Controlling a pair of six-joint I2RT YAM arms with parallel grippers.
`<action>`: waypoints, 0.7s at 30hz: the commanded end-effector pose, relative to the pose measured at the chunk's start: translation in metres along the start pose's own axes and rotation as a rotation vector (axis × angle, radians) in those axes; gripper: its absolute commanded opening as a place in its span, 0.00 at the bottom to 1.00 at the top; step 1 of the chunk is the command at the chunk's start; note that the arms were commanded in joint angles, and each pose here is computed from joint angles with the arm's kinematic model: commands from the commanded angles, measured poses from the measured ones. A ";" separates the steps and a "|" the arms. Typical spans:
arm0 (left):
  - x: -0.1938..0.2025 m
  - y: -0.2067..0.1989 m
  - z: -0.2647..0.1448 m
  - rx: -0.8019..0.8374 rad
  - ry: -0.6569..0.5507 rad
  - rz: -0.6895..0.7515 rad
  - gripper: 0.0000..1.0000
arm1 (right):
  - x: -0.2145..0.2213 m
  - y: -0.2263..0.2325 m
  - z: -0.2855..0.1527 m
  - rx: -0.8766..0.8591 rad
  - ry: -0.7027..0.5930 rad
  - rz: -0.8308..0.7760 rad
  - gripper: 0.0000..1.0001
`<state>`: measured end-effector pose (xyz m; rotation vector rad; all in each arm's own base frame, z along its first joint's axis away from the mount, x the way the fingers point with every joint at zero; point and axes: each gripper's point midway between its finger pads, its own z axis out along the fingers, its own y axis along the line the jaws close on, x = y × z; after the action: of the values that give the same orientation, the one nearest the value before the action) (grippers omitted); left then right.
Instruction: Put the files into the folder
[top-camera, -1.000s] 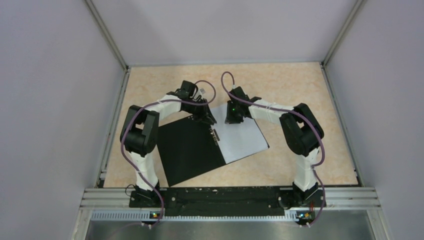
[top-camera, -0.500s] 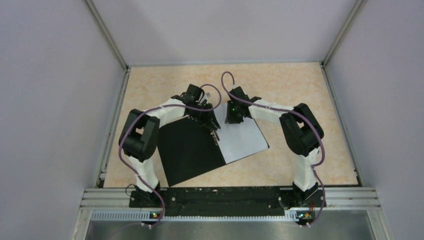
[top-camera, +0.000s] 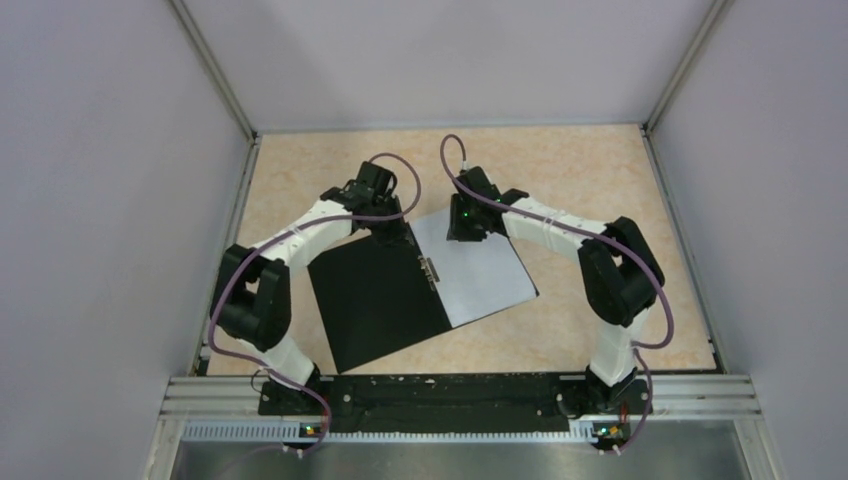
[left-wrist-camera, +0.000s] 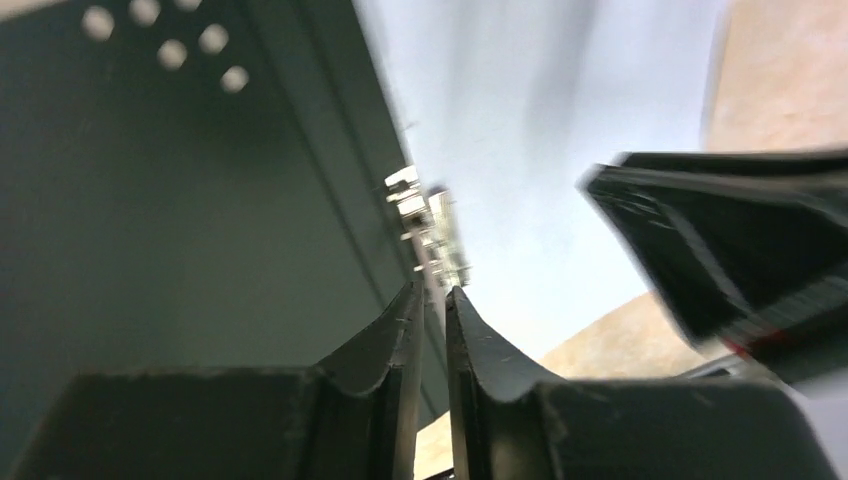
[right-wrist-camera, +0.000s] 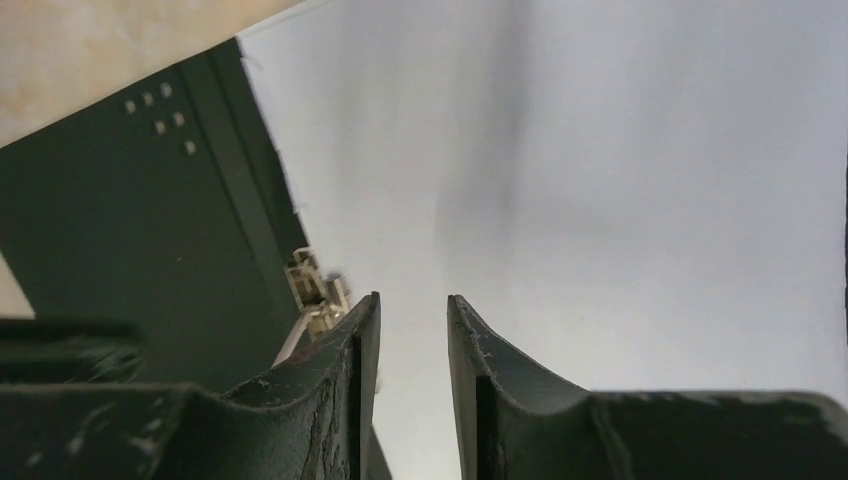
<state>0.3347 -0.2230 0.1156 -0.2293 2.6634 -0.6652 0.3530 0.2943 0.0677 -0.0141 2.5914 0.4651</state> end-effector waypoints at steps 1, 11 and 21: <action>0.017 0.028 0.013 -0.081 0.012 -0.060 0.16 | -0.013 0.023 -0.037 -0.047 -0.085 -0.042 0.31; 0.035 0.032 0.053 -0.073 0.126 -0.029 0.07 | -0.010 0.018 -0.051 -0.056 -0.111 -0.016 0.31; 0.015 0.007 0.081 -0.025 0.170 0.026 0.05 | -0.004 0.011 -0.059 -0.053 -0.118 0.000 0.31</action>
<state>0.3319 -0.2370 0.0273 -0.2404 2.8869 -0.6053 0.3244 0.2866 0.0950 -0.0375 2.5357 0.4818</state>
